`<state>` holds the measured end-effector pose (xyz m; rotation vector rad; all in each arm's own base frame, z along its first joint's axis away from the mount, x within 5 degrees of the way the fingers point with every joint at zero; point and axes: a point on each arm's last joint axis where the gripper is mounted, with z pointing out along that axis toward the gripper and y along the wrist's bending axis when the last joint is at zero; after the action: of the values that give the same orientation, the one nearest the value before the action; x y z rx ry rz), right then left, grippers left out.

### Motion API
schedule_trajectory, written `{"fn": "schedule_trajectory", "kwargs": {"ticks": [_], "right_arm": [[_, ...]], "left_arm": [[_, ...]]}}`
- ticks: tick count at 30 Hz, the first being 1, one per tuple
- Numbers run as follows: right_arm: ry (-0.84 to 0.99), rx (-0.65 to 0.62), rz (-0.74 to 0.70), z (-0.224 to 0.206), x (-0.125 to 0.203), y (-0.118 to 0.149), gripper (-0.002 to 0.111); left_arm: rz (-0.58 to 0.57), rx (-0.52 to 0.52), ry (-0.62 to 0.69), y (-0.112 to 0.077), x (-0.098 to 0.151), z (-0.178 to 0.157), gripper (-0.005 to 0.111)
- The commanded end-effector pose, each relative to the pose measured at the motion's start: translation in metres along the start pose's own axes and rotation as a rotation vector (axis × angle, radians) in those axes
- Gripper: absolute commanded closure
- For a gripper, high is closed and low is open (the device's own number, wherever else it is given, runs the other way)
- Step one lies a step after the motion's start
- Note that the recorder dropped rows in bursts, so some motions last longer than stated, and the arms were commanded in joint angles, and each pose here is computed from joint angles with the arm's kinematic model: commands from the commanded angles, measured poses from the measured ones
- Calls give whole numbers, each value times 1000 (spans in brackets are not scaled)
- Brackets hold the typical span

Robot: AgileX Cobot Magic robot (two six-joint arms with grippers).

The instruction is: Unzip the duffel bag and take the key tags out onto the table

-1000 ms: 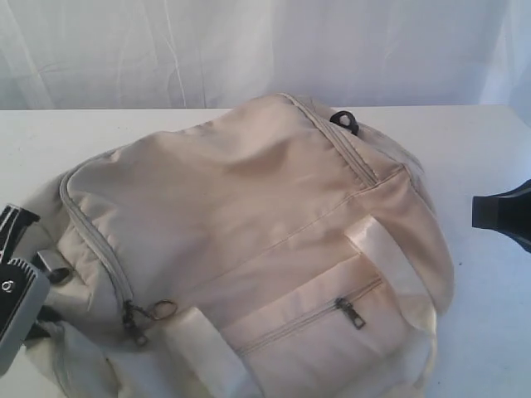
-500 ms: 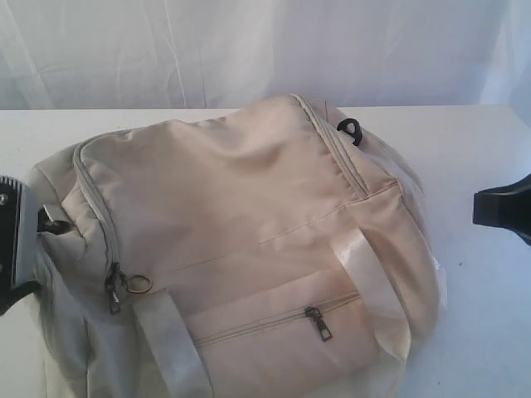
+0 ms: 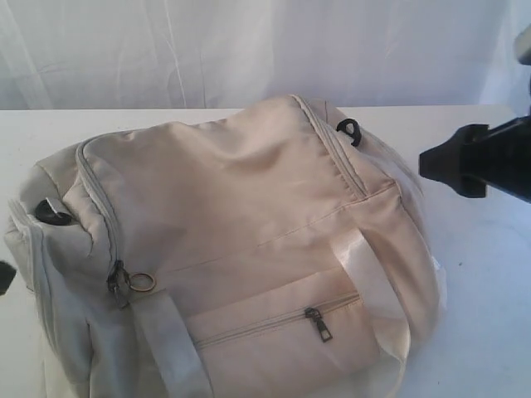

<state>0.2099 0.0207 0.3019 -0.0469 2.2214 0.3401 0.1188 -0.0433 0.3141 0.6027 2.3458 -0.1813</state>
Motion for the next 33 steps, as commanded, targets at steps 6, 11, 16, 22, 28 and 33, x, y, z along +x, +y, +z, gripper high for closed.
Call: {"fn": "schedule_trajectory", "kwargs": {"ticks": [6,11,16,22,28,33], "right_arm": [[163,-91,-121,69,-14,9,42],[214,-78,-113,94,-12,4,47],[279,-85,-106,102,-4,2,84],[348,-10,-110,82,-2,-2,108],[353,138,-102,40,-6,-6,108],[408,121,-94,14,0,1,108]], "left_arm": [[-300,54,210,-6,16,16,42],[-367,143,181,-12,8,24,42],[-374,157,166,-12,4,27,42],[-367,158,192,-11,4,34,42],[-380,145,192,-11,14,45,42],[-433,175,141,-14,22,58,42]]}}
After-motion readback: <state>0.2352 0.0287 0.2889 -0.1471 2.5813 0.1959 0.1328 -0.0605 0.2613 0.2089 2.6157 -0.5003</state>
